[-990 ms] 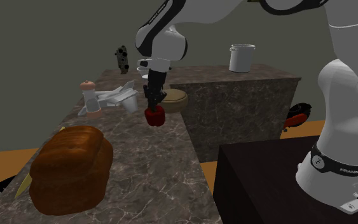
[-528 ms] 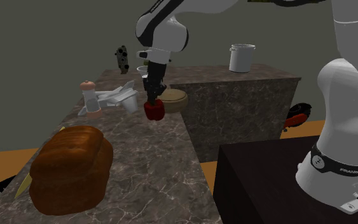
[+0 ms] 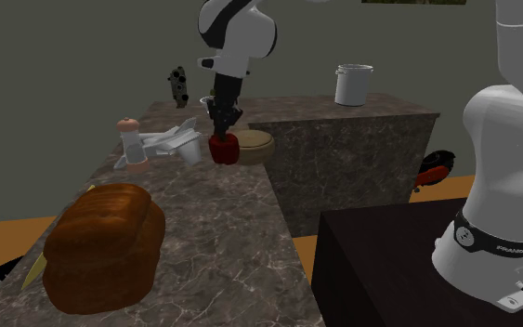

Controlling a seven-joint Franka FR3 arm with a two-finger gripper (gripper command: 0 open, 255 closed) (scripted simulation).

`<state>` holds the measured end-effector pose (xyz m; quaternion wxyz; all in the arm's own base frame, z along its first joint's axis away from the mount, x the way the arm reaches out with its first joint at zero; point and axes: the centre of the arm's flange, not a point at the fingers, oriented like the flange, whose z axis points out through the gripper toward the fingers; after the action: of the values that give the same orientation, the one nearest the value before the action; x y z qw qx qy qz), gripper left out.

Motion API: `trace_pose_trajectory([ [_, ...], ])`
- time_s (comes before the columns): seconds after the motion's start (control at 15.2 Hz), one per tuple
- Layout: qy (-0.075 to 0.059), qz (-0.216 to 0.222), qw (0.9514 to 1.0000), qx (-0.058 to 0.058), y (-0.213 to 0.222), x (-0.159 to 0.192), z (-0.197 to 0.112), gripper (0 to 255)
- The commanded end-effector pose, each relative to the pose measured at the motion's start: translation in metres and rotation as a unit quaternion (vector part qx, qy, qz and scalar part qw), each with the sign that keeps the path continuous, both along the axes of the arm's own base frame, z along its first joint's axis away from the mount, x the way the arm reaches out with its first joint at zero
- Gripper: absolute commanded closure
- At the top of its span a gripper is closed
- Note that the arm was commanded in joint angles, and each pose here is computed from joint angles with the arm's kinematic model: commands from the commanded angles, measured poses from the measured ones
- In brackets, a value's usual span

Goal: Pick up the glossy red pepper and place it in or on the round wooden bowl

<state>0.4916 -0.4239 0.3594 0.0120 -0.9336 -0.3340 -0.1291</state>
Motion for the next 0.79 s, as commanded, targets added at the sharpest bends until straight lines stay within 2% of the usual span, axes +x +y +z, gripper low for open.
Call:
trace_pose_trajectory([
  [0.0, 0.000, 0.000, 1.0000, 0.000, 0.001, 0.000, 0.011, 255],
  [0.73, 0.000, 0.000, 1.0000, 0.000, 0.001, 0.000, 0.069, 255],
])
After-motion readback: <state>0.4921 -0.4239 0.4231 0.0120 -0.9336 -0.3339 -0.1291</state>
